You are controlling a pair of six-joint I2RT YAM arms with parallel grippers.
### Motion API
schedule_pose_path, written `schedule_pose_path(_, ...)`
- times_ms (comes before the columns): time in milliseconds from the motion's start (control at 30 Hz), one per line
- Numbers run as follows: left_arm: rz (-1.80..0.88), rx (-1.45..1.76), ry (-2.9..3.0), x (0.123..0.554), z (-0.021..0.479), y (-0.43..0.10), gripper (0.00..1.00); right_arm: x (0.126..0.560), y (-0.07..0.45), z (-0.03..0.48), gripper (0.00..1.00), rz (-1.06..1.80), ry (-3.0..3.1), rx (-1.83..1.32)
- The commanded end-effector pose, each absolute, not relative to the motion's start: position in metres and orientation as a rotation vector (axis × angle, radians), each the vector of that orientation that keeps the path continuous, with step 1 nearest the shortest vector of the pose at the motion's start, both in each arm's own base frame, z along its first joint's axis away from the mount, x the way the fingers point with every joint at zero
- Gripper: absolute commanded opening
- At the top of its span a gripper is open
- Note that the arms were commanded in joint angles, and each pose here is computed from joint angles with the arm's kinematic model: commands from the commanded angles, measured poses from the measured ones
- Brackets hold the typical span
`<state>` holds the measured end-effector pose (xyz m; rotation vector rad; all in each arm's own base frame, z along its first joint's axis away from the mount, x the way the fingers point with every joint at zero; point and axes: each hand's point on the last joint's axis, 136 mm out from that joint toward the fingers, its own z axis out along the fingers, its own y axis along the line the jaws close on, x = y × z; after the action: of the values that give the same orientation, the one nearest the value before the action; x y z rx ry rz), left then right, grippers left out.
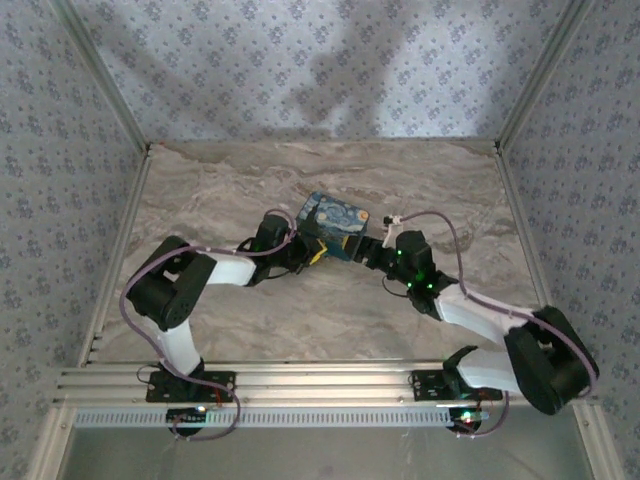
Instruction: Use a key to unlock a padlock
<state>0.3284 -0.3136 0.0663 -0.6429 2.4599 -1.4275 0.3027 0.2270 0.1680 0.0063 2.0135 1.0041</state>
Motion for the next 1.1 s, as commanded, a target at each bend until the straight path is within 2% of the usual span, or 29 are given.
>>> schedule_pose_path(0,-1.478,-0.646,2.415,0.331,0.091,-0.319,0.01,0.301,0.214,0.185,0.76,0.743,1.970,-0.249)
schedule_pose_path(200,-1.497,-0.656,2.404,0.329,0.096,-0.319,0.00,0.291,0.205,0.219,0.92,0.535,1.803,-0.524)
schedule_pose_path(333,-1.503,-0.666,2.405,0.327,0.097,-0.320,0.00,0.279,0.214,0.225,0.95,0.398,1.656,-0.781)
schedule_pose_path(500,-1.516,-0.696,2.406,0.326,0.098,-0.321,0.00,0.257,0.234,0.201,0.96,0.132,1.462,-1.175)
schedule_pose_path(633,-1.529,-0.723,2.404,0.326,0.099,-0.323,0.00,0.255,0.240,0.171,0.97,-0.018,1.414,-1.355)
schedule_pose_path(933,-1.548,-0.744,2.402,0.323,0.101,-0.328,0.00,0.270,0.263,0.125,0.94,-0.118,1.377,-1.479)
schedule_pose_path(1067,-1.550,-0.757,2.397,0.322,0.101,-0.328,0.00,0.277,0.274,0.111,0.88,-0.097,1.390,-1.486)
